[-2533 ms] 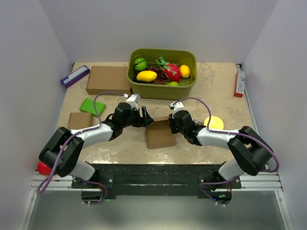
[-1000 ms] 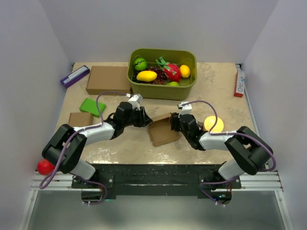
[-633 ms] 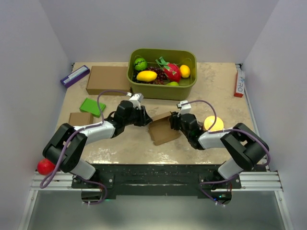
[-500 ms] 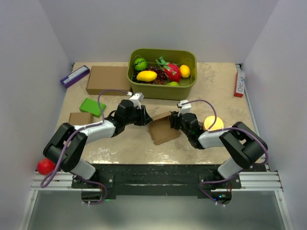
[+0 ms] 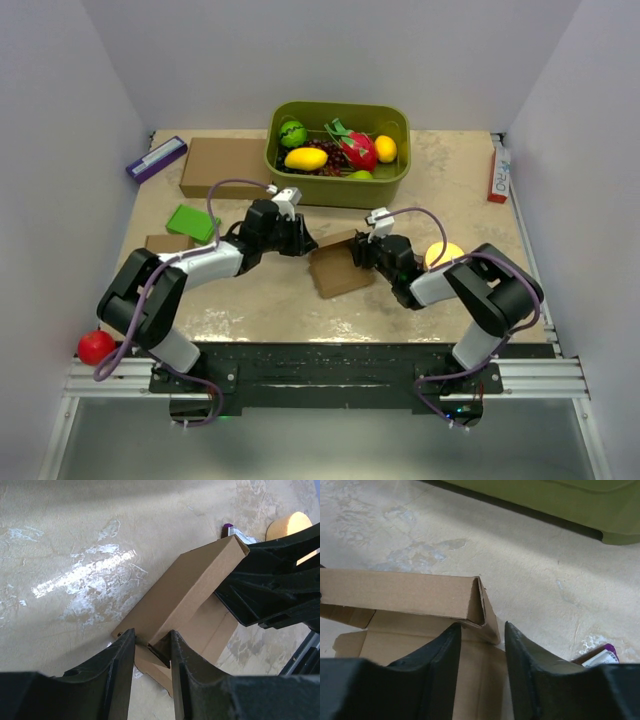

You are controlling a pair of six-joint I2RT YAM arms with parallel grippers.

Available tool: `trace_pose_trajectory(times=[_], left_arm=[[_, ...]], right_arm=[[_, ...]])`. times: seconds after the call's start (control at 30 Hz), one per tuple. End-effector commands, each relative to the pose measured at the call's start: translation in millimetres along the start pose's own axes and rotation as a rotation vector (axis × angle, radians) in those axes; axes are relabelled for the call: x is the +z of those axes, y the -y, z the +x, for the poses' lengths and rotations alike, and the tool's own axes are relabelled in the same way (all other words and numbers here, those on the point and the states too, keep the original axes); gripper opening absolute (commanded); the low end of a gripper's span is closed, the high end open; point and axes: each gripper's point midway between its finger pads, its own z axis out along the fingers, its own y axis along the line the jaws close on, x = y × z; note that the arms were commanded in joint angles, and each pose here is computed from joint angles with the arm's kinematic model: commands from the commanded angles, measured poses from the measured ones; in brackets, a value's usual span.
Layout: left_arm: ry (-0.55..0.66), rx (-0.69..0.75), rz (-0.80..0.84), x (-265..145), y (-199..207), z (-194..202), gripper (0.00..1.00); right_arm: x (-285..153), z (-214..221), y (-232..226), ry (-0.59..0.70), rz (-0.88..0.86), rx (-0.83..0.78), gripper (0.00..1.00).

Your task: Fold the paper box

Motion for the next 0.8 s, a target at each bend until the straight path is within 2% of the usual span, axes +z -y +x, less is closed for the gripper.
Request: trace_pose_trajectory(times=[0.0, 0.17, 0.33, 0.5, 0.6, 0.67, 0.77], left_arm=[[-0.011, 0.023, 0.005, 2, -3, -7, 0.35], [-0.020, 0.022, 0.010, 4, -4, -8, 0.34], [-0.026, 0.025, 0.015, 5, -4, -7, 0.34], [-0.032, 0.026, 0.017, 6, -5, -6, 0.34], [-0.036, 0.028, 0.017, 6, -5, -5, 0.33], [-0.033, 0.029, 0.019, 6, -4, -6, 0.33], [-0.031, 0.030, 0.016, 4, -4, -7, 0.33]], right_arm=[[10, -28, -10, 0.103, -0.058, -0.032, 0.38], [11, -26, -12, 0.102, -0.077, -0.050, 0.29], [14, -26, -15, 0.097, -0.089, -0.051, 0.24], [23, -21, -22, 0.050, -0.119, -0.054, 0.16], [28, -20, -22, 0.029, -0.114, -0.052, 0.10], [29, -21, -23, 0.027, -0.114, -0.046, 0.01], [28, -20, -21, 0.017, -0.096, -0.025, 0.00]])
